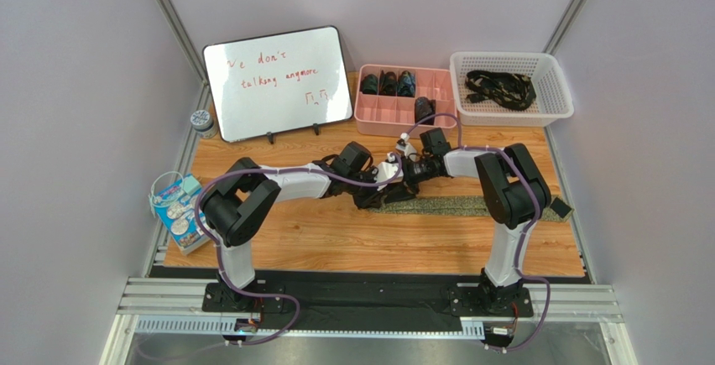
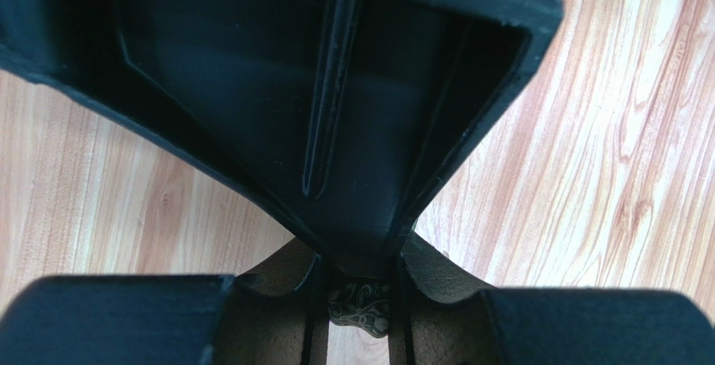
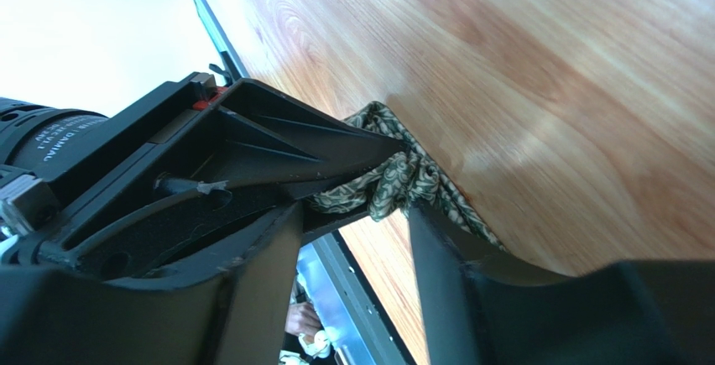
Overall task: Roll the ties
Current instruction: Roll the tie at the center of the board.
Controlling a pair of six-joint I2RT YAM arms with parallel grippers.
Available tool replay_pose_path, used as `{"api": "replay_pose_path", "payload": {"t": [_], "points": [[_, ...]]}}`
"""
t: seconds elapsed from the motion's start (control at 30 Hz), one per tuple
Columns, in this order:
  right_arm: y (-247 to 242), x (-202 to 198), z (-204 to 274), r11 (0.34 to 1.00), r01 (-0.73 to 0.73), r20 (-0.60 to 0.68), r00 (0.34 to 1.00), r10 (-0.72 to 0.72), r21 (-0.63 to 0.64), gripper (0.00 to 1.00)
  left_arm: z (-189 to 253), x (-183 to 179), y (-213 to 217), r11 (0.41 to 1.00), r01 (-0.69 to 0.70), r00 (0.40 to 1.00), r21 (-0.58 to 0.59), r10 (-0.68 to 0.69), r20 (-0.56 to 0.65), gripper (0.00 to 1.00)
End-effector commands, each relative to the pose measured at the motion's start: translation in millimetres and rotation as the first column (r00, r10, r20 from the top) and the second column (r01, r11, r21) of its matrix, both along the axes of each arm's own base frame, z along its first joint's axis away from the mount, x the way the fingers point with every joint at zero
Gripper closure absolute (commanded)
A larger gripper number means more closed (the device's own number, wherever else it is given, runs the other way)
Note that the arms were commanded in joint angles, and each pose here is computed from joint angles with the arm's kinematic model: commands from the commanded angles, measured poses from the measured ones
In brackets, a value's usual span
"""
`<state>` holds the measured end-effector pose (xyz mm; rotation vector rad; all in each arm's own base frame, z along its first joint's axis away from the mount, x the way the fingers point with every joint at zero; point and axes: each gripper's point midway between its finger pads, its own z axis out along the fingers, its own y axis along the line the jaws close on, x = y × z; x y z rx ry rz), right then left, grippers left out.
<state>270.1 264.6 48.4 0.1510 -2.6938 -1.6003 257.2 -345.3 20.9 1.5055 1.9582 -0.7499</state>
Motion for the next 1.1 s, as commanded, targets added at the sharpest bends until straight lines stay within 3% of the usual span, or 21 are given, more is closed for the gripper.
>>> {"api": "replay_pose_path", "payload": {"t": [0.0,0.17,0.37,0.6,1.07], "points": [[18.9,3.2,-3.7,0.999,-0.034,0.058,0.998,0.033,0.021,0.49,-25.3,-23.1,11.9,0.998,0.023,0.996,0.066,-0.018,-0.087,0.83],[14.3,-0.9,-30.0,0.998,-0.034,-0.02,0.999,0.033,-0.048,0.79,-26.1,-21.5,12.4,0.997,0.021,0.996,0.07,-0.015,-0.087,0.83],[7.7,-8.8,-38.5,0.994,-0.065,-0.046,0.997,0.061,-0.085,1.0,-24.0,-16.7,16.0,0.997,0.007,0.997,0.074,-0.001,-0.078,0.82],[-6.0,-12.6,-50.4,0.989,-0.061,-0.057,0.997,0.054,-0.135,1.0,-5.1,-6.8,19.5,0.999,-0.015,1.0,0.04,0.016,-0.021,0.68],[-23.3,-13.4,-64.1,0.974,-0.055,-0.055,0.998,0.044,-0.222,1.0,7.5,-8.2,20.4,1.0,0.012,0.999,0.001,-0.012,0.031,0.5]]}}
